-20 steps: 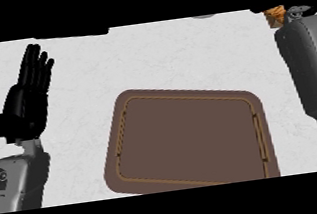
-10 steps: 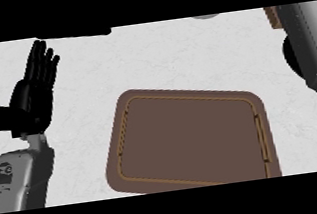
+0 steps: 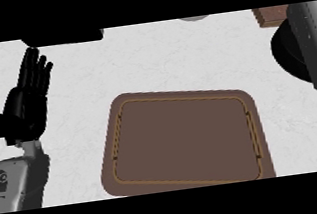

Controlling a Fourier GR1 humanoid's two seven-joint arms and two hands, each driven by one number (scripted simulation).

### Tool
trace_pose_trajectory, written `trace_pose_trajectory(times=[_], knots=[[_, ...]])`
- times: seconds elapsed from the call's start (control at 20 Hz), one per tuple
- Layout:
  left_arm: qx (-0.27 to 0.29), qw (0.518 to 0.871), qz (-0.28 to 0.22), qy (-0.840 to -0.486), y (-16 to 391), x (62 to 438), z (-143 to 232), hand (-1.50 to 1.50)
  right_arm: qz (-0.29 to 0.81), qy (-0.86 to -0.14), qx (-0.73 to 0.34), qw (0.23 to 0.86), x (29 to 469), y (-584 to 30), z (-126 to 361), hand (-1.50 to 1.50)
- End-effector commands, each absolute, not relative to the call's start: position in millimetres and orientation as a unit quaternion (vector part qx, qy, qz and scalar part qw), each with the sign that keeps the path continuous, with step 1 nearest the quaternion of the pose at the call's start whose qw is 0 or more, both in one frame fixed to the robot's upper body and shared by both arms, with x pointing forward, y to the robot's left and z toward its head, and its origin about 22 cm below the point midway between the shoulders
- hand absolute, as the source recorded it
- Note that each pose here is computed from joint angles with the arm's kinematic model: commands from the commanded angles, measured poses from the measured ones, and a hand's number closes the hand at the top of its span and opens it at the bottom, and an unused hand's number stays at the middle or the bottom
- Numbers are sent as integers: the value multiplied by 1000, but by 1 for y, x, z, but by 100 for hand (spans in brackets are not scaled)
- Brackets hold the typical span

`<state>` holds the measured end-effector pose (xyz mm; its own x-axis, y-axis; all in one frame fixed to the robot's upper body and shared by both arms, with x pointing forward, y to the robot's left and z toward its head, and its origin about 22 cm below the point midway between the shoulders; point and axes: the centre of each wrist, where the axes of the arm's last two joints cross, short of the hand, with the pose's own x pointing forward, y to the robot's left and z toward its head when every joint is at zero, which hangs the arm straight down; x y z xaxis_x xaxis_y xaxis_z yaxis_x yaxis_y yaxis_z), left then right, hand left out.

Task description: Pick the croissant from the tray and place it in the pot

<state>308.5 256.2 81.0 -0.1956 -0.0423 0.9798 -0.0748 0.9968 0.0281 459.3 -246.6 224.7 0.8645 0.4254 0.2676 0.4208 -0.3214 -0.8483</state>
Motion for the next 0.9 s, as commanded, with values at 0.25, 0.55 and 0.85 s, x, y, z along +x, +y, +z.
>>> trace_pose_trajectory(times=[0.25, 0.55, 0.85], knots=[[47, 630, 25, -775, 281, 310, 84, 0, -62, -248, -799, 543, 443, -310, 196, 150], [45, 634, 26, -771, 273, 307, 85, 0, -58, -231, -796, 557, 428, -339, 157, 150], [49, 637, 18, -769, 263, 307, 89, 0, -88, -223, -724, 647, 420, -364, 137, 150]])
